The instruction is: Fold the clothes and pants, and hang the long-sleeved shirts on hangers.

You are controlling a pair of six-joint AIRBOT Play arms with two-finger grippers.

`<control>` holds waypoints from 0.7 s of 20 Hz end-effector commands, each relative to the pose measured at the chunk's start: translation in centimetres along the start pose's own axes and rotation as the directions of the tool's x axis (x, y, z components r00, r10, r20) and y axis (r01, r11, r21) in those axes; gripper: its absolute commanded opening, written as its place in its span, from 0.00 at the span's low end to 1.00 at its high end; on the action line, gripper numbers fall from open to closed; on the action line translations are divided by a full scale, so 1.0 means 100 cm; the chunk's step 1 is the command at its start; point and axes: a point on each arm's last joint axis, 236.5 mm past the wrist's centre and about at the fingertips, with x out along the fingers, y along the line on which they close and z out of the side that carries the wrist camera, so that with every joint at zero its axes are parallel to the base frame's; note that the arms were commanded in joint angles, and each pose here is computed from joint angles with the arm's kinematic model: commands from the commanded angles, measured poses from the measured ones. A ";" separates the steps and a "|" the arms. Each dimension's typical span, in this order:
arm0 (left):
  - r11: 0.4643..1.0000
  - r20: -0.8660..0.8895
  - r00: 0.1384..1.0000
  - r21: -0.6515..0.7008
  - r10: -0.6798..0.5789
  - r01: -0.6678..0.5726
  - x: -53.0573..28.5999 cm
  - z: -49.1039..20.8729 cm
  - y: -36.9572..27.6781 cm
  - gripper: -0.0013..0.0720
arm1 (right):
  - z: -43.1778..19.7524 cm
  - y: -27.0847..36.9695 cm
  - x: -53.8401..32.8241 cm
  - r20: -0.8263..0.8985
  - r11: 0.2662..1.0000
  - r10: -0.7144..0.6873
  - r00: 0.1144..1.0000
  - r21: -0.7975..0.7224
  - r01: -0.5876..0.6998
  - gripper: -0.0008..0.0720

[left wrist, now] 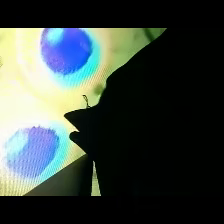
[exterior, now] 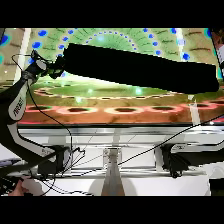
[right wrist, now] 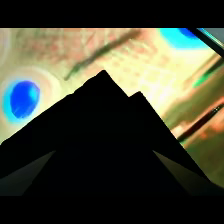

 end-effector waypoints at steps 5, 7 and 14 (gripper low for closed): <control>0.993 0.144 0.987 0.105 -0.070 0.056 -0.006 0.032 -0.020 0.03 | -0.035 -0.001 -0.003 -0.151 0.995 -0.005 0.989 -0.096 -0.010 0.87; 0.967 0.149 0.983 0.248 -0.103 0.064 -0.031 0.038 -0.039 0.03 | -0.054 0.009 -0.006 -0.225 0.981 0.013 0.974 -0.188 -0.056 0.62; 0.789 0.144 0.952 0.600 -0.270 0.133 -0.176 0.037 -0.121 0.03 | -0.103 0.167 -0.010 -0.302 0.894 0.263 0.916 -0.282 -0.349 0.04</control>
